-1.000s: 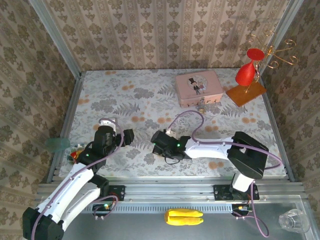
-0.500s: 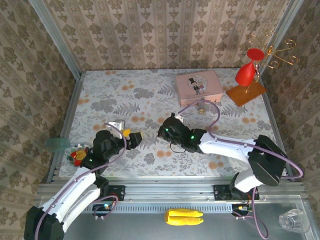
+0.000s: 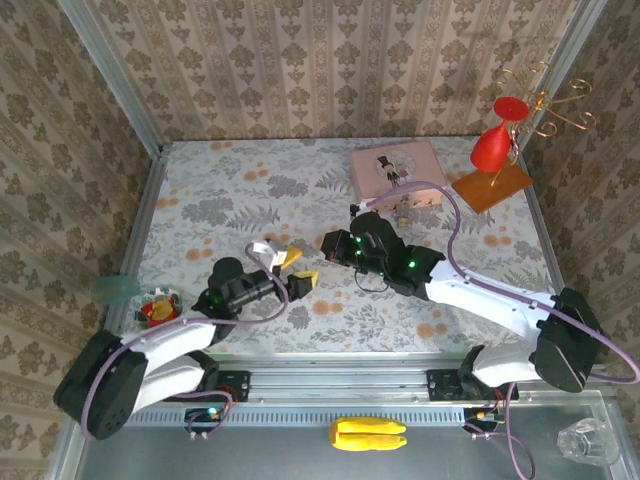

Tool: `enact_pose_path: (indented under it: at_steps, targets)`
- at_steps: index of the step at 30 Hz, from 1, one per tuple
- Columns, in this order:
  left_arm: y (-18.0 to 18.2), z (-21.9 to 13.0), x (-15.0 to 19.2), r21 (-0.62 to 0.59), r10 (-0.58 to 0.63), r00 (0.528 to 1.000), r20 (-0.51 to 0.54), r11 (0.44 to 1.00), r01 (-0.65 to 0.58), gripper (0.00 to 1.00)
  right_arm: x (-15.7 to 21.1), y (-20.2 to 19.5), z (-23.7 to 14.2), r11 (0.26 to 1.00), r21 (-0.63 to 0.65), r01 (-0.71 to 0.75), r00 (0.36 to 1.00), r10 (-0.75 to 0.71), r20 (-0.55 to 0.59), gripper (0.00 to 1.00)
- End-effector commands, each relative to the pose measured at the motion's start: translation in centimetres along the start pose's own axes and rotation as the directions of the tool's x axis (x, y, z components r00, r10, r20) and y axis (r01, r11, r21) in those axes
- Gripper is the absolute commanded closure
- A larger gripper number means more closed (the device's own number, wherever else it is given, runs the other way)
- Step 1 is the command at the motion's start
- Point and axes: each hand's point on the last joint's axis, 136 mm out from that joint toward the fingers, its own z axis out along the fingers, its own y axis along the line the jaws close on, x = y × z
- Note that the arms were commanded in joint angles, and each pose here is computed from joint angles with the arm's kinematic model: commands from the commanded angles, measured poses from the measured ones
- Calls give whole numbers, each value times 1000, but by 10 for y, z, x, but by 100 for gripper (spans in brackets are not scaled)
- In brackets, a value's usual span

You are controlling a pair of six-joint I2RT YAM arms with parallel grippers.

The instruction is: Unlock a padlock with a key

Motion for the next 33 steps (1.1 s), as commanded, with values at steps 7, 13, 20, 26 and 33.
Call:
enact_pose_path:
  at_steps: [7,13,20,26,33]
  targets:
    - [-30,11,-31,168,248,961,124,949,-266,37,4,31,-21,988,-130,85,994,-93,-55,100]
    - [-37,9,-23,214,253,962,105,939,-270,45,15,31,-21,982,-165,89,990,-105,-89,100]
    - [-41,7,-23,229,265,958,111,931,-284,58,14,30,-25,983,-159,95,991,-109,-82,100]
    - [-39,5,-24,221,267,958,108,933,-285,67,15,29,-24,984,-157,87,991,-101,-83,100]
    - [-36,4,-26,214,263,958,110,935,-282,76,15,25,-25,985,-152,82,992,-95,-80,100]
